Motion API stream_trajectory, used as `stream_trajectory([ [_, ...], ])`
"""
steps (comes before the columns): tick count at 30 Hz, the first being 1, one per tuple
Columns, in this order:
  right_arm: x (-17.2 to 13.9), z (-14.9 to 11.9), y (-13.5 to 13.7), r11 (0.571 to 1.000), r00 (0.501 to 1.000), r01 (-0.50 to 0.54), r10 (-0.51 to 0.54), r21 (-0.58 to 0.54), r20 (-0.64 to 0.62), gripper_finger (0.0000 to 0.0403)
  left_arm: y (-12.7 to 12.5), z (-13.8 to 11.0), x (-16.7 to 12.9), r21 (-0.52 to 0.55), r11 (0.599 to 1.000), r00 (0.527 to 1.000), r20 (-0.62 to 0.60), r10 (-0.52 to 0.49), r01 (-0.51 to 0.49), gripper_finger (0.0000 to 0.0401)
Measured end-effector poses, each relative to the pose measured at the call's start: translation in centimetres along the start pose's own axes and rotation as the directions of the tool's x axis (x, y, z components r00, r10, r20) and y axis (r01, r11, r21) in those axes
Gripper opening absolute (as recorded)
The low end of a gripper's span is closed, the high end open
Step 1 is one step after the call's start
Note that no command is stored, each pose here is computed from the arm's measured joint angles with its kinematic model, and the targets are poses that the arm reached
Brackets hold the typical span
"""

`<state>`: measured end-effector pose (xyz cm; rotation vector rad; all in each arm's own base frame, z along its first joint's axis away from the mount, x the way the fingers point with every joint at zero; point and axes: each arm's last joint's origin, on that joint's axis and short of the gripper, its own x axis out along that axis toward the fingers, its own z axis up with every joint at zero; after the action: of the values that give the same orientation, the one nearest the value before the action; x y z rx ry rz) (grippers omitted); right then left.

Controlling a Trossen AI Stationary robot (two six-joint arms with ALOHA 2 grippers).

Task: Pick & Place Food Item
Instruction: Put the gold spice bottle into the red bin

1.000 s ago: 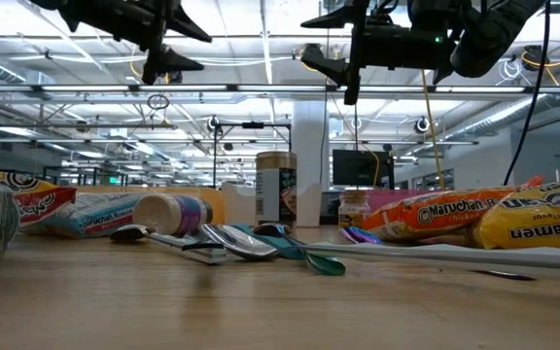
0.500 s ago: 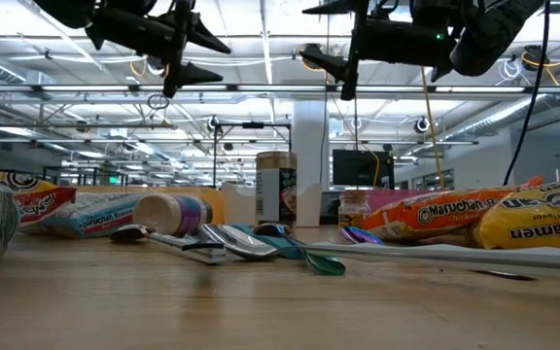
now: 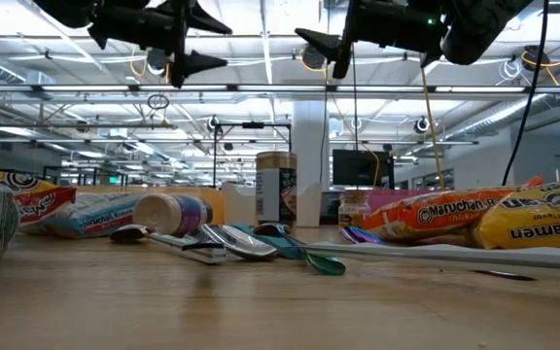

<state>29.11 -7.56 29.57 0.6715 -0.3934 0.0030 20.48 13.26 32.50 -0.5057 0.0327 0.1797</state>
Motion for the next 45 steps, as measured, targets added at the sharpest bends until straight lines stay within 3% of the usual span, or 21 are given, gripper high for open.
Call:
stream_trajectory([
  [6,0.0,0.0,0.1,0.988,0.996,0.049,-0.060,0.148,0.066,0.0315,-1.1,1.1,-2.4,0.064,0.998,0.999,0.046,-0.025,0.022,0.0296],
  [8,0.0,0.1,0.3,0.988,0.994,0.041,-0.055,0.148,0.098,0.0315,-1.5,1.5,-3.3,0.077,0.997,0.997,0.075,-0.027,0.021,0.0296],
  [12,0.8,0.7,0.9,0.998,0.997,0.016,-0.020,0.055,0.073,0.0315,-2.4,2.3,-5.1,0.111,0.994,0.990,0.134,-0.035,0.020,0.0296],
  [16,2.8,1.1,2.2,1.000,0.994,0.010,-0.012,-0.018,-0.108,0.0315,-3.0,2.4,-6.2,0.116,0.993,0.989,0.147,-0.034,0.017,0.0296],
  [19,4.1,1.1,3.2,0.989,0.945,0.046,-0.088,-0.137,-0.316,0.0315,-3.2,2.3,-6.6,0.111,0.994,0.990,0.139,-0.029,0.014,0.0296],
  [23,4.7,1.4,4.4,0.945,0.872,0.028,-0.182,-0.326,-0.455,0.0315,-3.0,1.9,-6.5,0.085,0.996,0.995,0.101,-0.007,-0.002,0.0296],
  [31,4.5,1.2,4.2,0.915,0.810,0.021,-0.251,-0.402,-0.530,0.0315,-2.6,1.3,-6.4,0.046,0.999,0.999,0.047,0.022,-0.024,0.0296],
  [35,4.9,-0.3,3.2,0.880,0.774,0.013,-0.309,-0.474,-0.552,0.0315,-2.6,1.2,-6.4,0.034,0.999,0.999,0.036,0.026,-0.028,0.0296],
  [41,5.6,-3.1,2.1,0.831,0.731,-0.077,-0.329,-0.552,-0.598,0.0315,-2.8,0.9,-6.2,0.011,1.000,1.000,0.009,0.019,-0.020,0.0296],
  [45,5.9,-3.9,1.5,0.796,0.721,-0.051,-0.388,-0.603,-0.574,0.0315,-3.0,0.7,-6.1,0.015,1.000,1.000,0.001,0.007,-0.007,0.0296],
])
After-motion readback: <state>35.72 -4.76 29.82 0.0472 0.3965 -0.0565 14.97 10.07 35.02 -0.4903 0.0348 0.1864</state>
